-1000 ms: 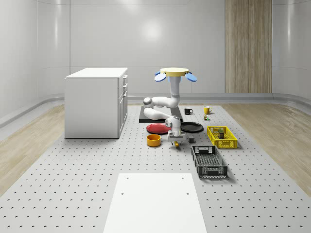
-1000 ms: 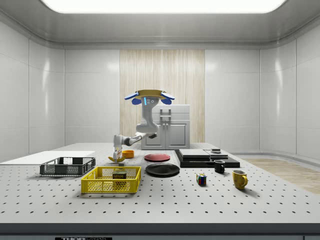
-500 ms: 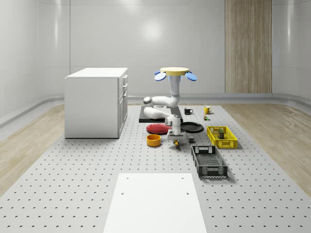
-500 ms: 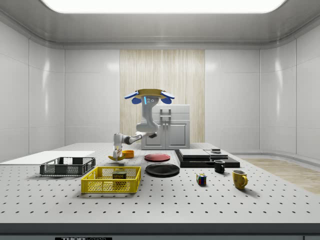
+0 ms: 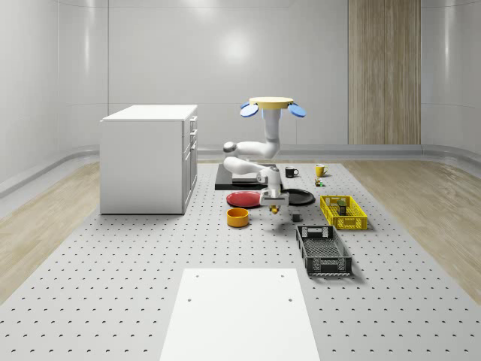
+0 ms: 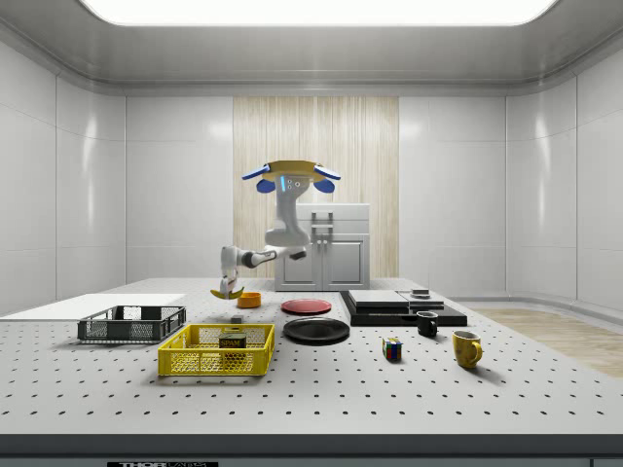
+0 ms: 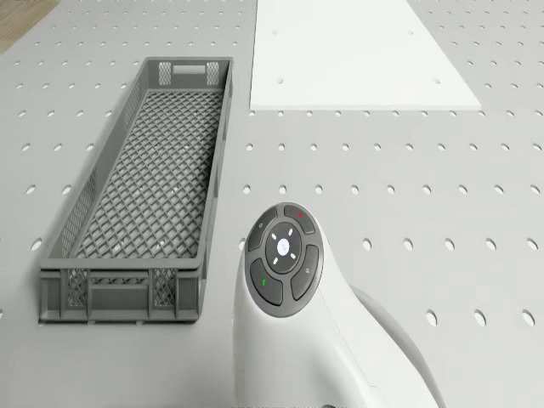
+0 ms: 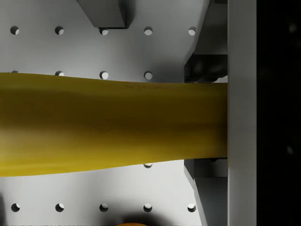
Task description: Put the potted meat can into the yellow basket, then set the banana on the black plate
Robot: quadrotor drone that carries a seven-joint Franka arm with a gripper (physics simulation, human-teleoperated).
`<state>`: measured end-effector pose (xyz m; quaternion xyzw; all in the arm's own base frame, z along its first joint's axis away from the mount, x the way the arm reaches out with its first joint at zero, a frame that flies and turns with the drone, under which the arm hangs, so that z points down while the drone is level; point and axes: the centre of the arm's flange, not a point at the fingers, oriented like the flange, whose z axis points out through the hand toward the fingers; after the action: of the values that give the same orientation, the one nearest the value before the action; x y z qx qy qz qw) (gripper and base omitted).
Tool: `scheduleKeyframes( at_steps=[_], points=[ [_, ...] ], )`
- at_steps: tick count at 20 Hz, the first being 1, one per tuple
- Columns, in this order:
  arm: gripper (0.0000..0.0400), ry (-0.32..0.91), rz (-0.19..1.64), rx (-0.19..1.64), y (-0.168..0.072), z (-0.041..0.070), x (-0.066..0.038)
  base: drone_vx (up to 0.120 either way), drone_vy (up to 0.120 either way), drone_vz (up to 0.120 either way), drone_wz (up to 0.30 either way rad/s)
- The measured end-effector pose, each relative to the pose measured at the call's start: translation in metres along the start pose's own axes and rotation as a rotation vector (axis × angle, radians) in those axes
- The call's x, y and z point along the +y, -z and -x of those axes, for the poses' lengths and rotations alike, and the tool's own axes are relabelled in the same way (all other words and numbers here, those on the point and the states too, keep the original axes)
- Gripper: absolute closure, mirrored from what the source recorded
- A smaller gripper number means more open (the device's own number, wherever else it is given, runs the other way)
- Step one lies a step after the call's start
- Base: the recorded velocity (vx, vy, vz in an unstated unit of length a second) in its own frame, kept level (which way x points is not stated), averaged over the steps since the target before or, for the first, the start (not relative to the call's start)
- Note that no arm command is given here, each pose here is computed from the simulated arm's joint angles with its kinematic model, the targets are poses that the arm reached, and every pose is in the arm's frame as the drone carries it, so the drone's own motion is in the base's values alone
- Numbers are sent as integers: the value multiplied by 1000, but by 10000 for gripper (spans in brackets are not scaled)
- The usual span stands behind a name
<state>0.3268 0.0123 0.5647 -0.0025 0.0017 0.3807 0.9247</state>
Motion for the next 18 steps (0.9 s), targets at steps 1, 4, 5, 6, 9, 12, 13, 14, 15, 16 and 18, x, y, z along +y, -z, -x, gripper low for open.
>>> scheduleKeyframes(
  at_steps=[1,4,5,6,9,12,13,14,15,16,18],
  points=[
    [203,1,0,0,0,0,0,-120,120,0,0],
    [203,2,0,0,1,0,0,-120,120,0,0],
    [203,2,0,0,1,0,0,-120,120,0,0],
    [203,3,0,0,1,0,0,-120,120,0,0],
    [203,3,0,0,2,0,0,-120,120,0,0],
    [203,3,0,0,2,0,0,-120,120,0,0],
    [203,4,0,0,2,0,0,-120,120,0,0],
    [203,4,0,0,2,0,0,-120,120,0,0],
    [203,4,0,0,2,0,0,-120,120,0,0],
    [203,4,0,0,2,0,0,-120,120,0,0],
    [203,4,0,0,2,0,0,-120,120,0,0]
  ],
)
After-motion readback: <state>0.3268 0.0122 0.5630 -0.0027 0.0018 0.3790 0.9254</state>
